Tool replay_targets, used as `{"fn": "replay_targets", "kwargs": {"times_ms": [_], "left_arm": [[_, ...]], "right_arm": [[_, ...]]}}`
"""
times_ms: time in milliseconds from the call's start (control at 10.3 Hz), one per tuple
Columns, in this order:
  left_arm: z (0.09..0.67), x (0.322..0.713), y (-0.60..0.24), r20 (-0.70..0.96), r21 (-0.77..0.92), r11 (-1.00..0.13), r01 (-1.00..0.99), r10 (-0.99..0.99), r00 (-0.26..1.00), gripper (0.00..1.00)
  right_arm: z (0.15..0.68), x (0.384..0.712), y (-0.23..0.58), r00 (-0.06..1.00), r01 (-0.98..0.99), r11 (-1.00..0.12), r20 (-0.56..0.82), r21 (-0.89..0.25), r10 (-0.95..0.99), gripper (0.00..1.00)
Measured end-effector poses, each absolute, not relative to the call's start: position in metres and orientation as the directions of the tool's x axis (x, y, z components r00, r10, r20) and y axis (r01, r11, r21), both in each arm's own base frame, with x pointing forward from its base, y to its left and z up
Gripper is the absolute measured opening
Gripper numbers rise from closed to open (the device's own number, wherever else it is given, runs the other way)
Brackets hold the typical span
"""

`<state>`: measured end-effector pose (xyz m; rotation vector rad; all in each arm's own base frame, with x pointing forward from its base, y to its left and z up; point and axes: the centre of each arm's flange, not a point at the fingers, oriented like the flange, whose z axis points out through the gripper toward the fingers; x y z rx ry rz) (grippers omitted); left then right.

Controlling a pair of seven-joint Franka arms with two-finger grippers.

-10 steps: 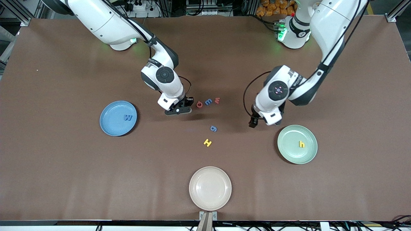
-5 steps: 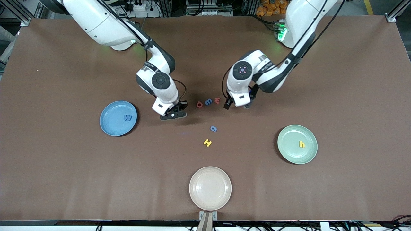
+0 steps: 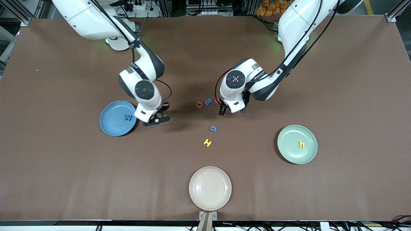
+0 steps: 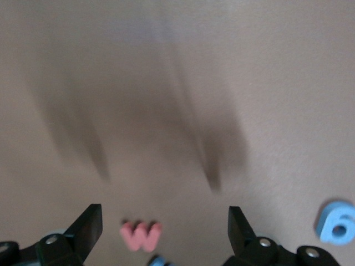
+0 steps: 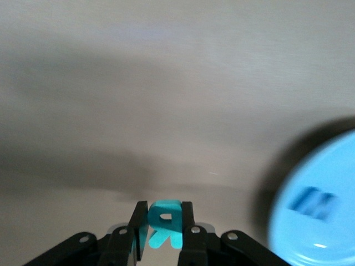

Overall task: Sort uppercase to blue plate, lowercase to green plate
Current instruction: 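Carry the cyan R onto the blue plate and open the right gripper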

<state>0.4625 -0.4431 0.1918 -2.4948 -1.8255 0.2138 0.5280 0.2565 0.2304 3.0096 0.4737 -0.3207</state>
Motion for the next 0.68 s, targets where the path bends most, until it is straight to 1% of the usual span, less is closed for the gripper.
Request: {"fn": "replay_targets", "kwargs": {"times_ms": [97,291,486,680], "left_arm": [[0.178,0.455,-0.455,-0.057,-0.119,-0.300,0.947,0.954,0.295,1.00],[0.172,0.434,-0.478,-0.032,-0.115,-0.301,0.947,0.954,0.299,1.00],[0.172,0.430,-0.483,-0.031,-0.114,-0.305,0.945,0.952,0.304,1.00],[0.170,0.428,-0.482,-0.027,-0.119,-0.302,0.946,0.953,0.301,1.00]], "right_arm": [[0.236,0.541,0.215,0.906,0.346,-0.938,-0.260,-0.002,0.334,0.29],[0.235,0.556,0.150,0.871,0.394,-0.919,-0.308,-0.027,0.383,0.29],[0.231,0.561,0.108,0.836,0.451,-0.892,-0.329,-0.046,0.439,0.29],[0.227,0.561,0.096,0.823,0.468,-0.882,-0.337,-0.054,0.457,0.32]]}}
